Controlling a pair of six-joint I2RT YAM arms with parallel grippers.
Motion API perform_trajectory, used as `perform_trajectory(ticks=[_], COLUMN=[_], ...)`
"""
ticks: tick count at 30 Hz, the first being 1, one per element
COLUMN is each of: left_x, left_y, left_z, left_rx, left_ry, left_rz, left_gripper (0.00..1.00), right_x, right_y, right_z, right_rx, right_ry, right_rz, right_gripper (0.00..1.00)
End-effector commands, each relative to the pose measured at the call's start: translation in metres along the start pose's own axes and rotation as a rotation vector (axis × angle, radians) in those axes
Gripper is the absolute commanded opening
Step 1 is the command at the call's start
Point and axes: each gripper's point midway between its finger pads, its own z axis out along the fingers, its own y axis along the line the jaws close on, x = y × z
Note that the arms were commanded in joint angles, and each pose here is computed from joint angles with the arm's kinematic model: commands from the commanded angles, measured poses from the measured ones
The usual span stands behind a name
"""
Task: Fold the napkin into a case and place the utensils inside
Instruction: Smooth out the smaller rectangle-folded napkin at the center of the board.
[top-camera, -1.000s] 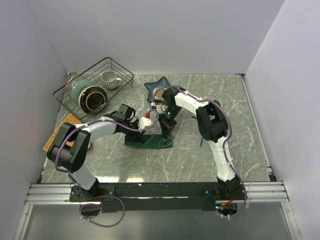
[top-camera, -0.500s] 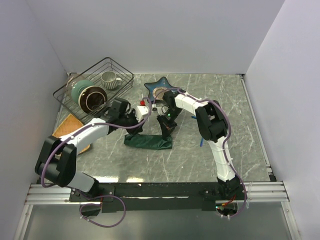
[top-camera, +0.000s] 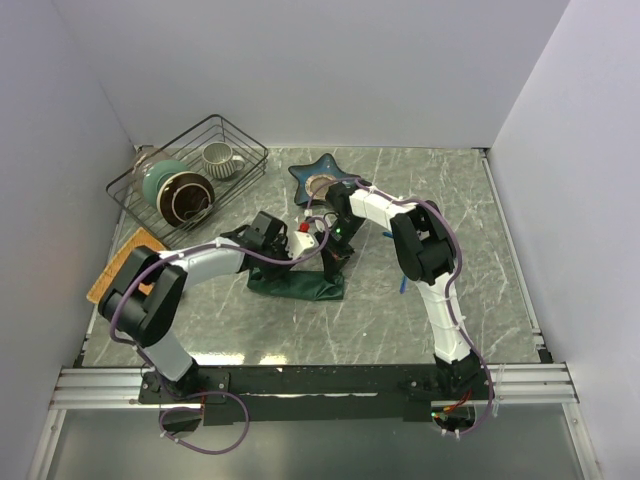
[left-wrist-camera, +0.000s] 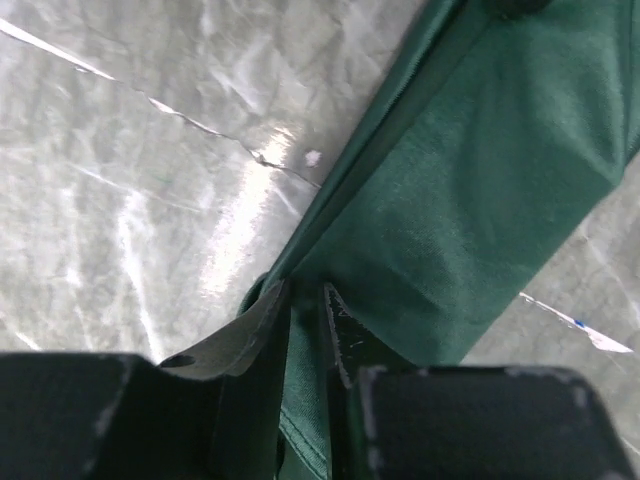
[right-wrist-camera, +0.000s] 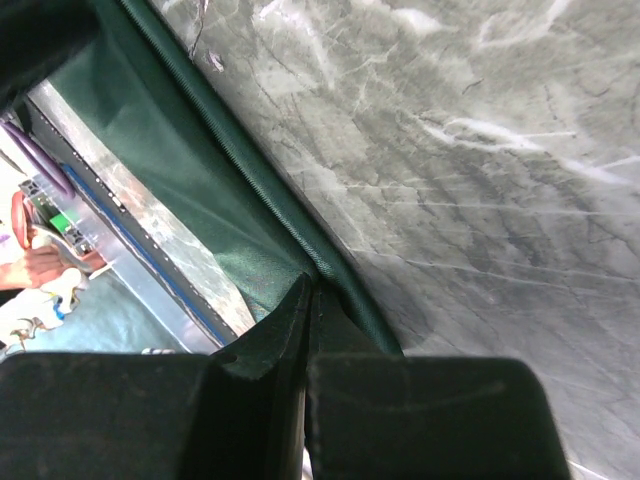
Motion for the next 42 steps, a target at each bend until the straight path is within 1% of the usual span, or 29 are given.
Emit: perform_trajectory(ticks=[1,4,6,7,9,10,11,14,18,22,25,27,30,32,37,40,42], left_x=[0.032,0.041,0.037,0.031,0.006,-0.003,-0.020,-0.026,-0.009,0.012,0.018,0.018,0.022,0.023,0.026,0.021,0.017], left_y=[0.011,0.012,0.014,0.014,0.014,0.016,0.020,0.028,0.034,0.041,0.046,0.047,0.044,0.041,0.035,0.036,0.036], left_z=[0.003,0.000,-0.004,-0.006,-0.019,-0.025,-0.035,-0.049,-0.053,-0.052,-0.049,-0.048,-0.044,-0.042,-0.038,-0.038,-0.040], left_rx=[-0.087,-0.103,-0.112,-0.112,-0.113,-0.120,-0.138,-0.169,-0.202,-0.218,-0.206,-0.207,-0.180,-0.163,-0.134,-0.136,-0.139], left_ry=[0.115,0.149,0.145,0.124,0.042,0.019,-0.022,-0.021,0.030,0.081,0.101,0.104,0.122,0.124,0.126,0.109,0.096], left_rz=[0.012,0.009,0.001,-0.004,-0.015,-0.022,-0.029,-0.062,-0.081,-0.114,-0.139,-0.133,-0.134,-0.134,-0.138,-0.136,-0.135], left_gripper=[0.22,0.20,0.19,0.20,0.25,0.28,0.29,0.32,0.33,0.38,0.41,0.41,0.35,0.34,0.36,0.36,0.39], right_x=[-0.002,-0.004,-0.005,-0.005,-0.003,-0.002,-0.001,0.000,0.000,-0.001,-0.001,-0.001,-0.001,-0.002,-0.002,-0.002,-0.002], right_y=[-0.019,-0.019,-0.020,-0.021,-0.022,-0.023,-0.023,-0.024,-0.024,-0.024,-0.024,-0.023,-0.022,-0.023,-0.022,-0.022,-0.022], right_z=[0.005,0.006,0.007,0.006,0.008,0.009,0.010,0.011,0.012,0.012,0.012,0.012,0.013,0.012,0.011,0.011,0.011], right_rx=[0.091,0.090,0.093,0.096,0.101,0.102,0.102,0.103,0.110,0.110,0.110,0.110,0.110,0.112,0.114,0.114,0.116], right_ry=[-0.009,-0.012,-0.013,-0.014,-0.012,-0.010,-0.007,-0.010,-0.011,-0.012,-0.012,-0.013,-0.011,-0.014,-0.017,-0.018,-0.016], right_rz=[-0.054,-0.053,-0.051,-0.053,-0.053,-0.045,-0.045,-0.041,-0.045,-0.046,-0.048,-0.051,-0.052,-0.052,-0.056,-0.055,-0.054], right_gripper=[0.00,0.00,0.00,0.00,0.00,0.00,0.00,0.00,0.00,0.00,0.00,0.00,0.00,0.00,0.00,0.00,0.00])
